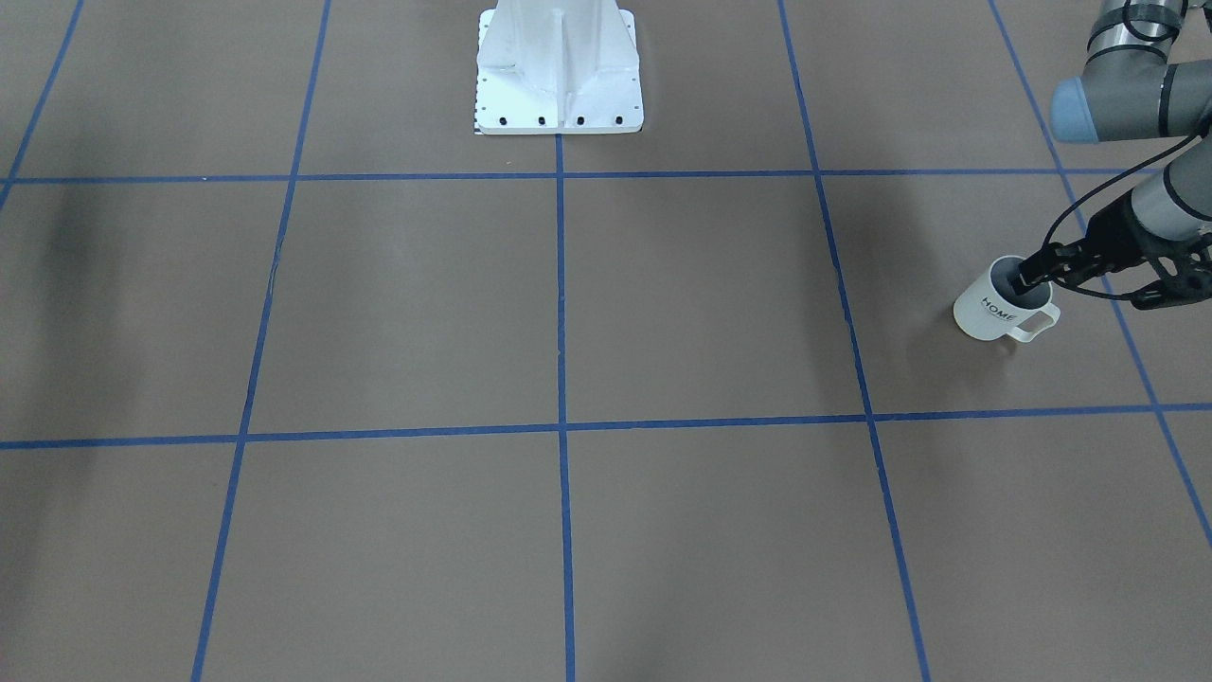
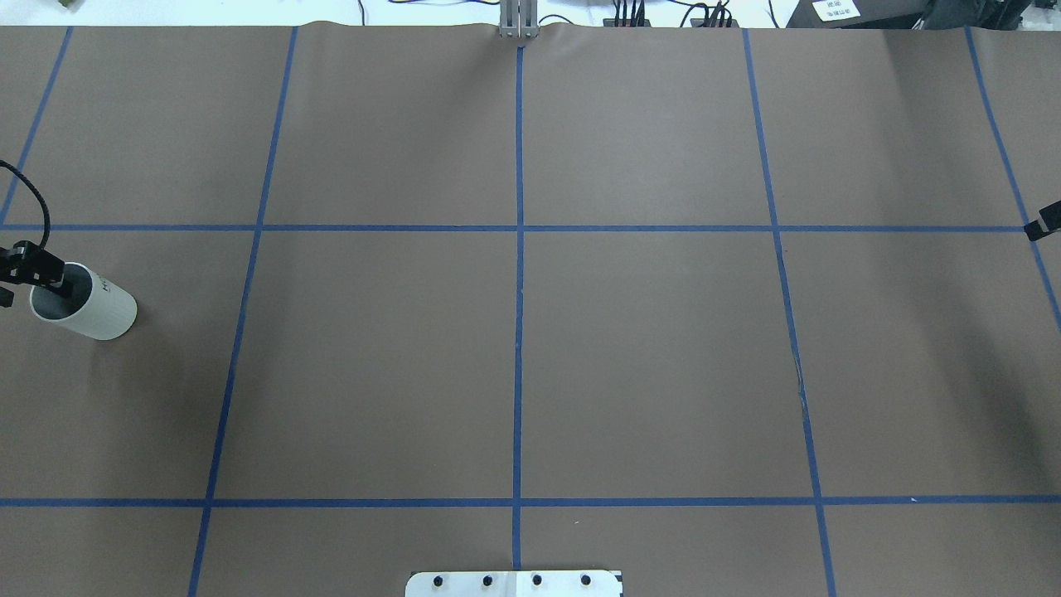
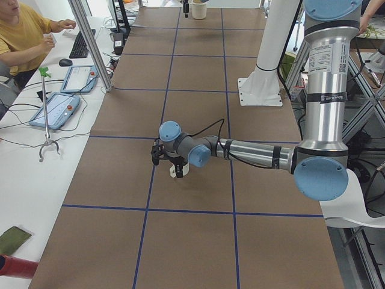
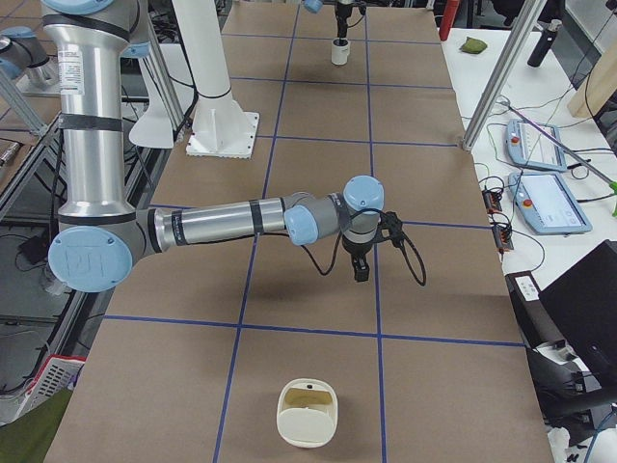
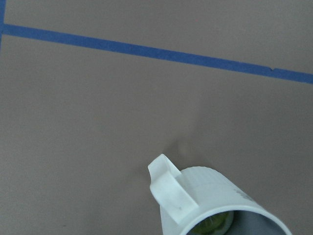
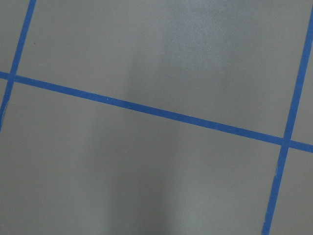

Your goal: Left arm hands cup to right arm to dump lemon

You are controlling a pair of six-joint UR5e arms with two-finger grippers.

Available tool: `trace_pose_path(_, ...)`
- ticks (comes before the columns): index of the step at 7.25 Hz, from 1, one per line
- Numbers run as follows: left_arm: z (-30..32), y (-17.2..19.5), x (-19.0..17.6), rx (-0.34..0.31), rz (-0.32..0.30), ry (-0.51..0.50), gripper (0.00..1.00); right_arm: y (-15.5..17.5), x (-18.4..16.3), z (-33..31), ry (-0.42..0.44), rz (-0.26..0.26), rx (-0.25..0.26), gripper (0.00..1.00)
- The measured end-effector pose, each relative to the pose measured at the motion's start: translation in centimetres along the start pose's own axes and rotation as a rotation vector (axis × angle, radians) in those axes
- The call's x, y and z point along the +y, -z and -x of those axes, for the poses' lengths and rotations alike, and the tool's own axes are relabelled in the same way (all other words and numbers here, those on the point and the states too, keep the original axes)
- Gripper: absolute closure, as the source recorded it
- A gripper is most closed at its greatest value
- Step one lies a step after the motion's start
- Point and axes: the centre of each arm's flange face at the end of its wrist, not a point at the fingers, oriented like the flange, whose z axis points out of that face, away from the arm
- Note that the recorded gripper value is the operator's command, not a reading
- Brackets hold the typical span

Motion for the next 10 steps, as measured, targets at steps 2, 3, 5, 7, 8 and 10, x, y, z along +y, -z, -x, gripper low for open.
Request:
trace_pose_path(2,-0.1,-0.2,0.2,-0.002,0.004,-0.002,1.00,-0.4,0.0,0.3,0.006,0.007,-0.002,0.00)
trace_pose_path(3,-0.4,0.1,0.2,0.002,0.000,-0.007,1.00,-0.5,-0.1,0.6,0.010,0.010,-0.003,0.00)
trace_pose_path(5,-3.5,2.6,0.6,0.028,-0.020,-0.027,1.00,-0.9,-0.9,2.7,0.016,-0.010,-0.016,0.00)
trace_pose_path(7,-11.5,7.4,-0.9,0.030,-0.016,-0.015,1.00,-2.3,-1.6,7.1,0.002,-0.075,-0.070,0.00)
trace_pose_path(8,-16.5,10.1,-1.9,0.026,-0.009,0.008,1.00,-2.8,-2.1,9.7,-0.010,-0.110,-0.111,0.00)
trace_pose_path(10,-25.9,13.0,-2.2,0.047,0.002,0.092,1.00,-2.5,-4.5,15.0,-0.035,-0.156,-0.173,0.00)
